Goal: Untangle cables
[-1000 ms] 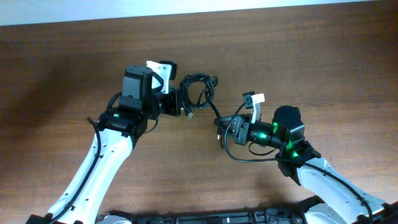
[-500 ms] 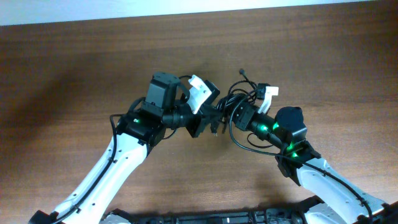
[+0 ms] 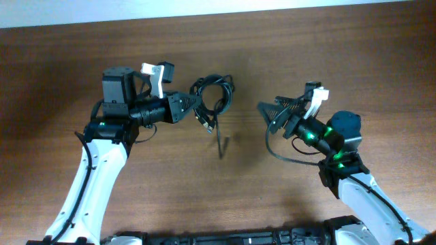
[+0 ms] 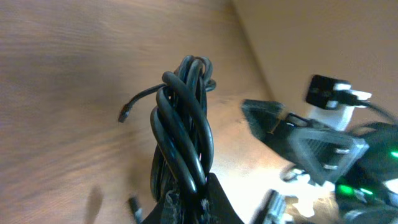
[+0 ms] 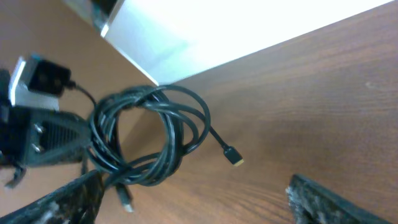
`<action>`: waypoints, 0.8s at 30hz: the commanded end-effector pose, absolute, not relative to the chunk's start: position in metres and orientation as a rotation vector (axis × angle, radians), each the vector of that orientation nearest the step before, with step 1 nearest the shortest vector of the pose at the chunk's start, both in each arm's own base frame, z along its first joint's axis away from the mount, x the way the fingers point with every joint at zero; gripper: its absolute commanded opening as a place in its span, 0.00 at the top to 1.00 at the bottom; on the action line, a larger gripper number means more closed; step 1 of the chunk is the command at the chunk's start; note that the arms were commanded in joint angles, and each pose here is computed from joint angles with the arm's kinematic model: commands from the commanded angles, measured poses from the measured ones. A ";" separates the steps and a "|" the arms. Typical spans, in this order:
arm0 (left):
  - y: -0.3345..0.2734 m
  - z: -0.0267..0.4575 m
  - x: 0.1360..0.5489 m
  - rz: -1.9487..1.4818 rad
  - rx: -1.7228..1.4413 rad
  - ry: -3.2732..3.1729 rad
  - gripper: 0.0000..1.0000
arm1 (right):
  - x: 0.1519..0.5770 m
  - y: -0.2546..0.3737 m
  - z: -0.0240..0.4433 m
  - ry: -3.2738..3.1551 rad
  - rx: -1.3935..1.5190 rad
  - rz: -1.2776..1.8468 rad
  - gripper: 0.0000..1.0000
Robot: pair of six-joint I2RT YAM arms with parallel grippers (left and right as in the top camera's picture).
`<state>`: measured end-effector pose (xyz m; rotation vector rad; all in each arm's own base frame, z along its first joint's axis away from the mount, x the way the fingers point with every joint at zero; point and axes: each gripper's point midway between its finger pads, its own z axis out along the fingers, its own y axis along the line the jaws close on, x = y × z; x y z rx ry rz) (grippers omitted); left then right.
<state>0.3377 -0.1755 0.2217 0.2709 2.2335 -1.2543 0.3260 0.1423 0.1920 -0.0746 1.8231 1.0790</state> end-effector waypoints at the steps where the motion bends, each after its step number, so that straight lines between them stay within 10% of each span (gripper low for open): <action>1: -0.192 0.250 0.312 -1.515 0.374 2.153 1.00 | 0.323 0.149 0.188 1.804 -0.239 1.016 0.10; 24: -0.231 0.275 0.275 -1.750 0.569 2.073 1.00 | 0.328 0.163 0.194 1.788 -0.140 1.119 0.19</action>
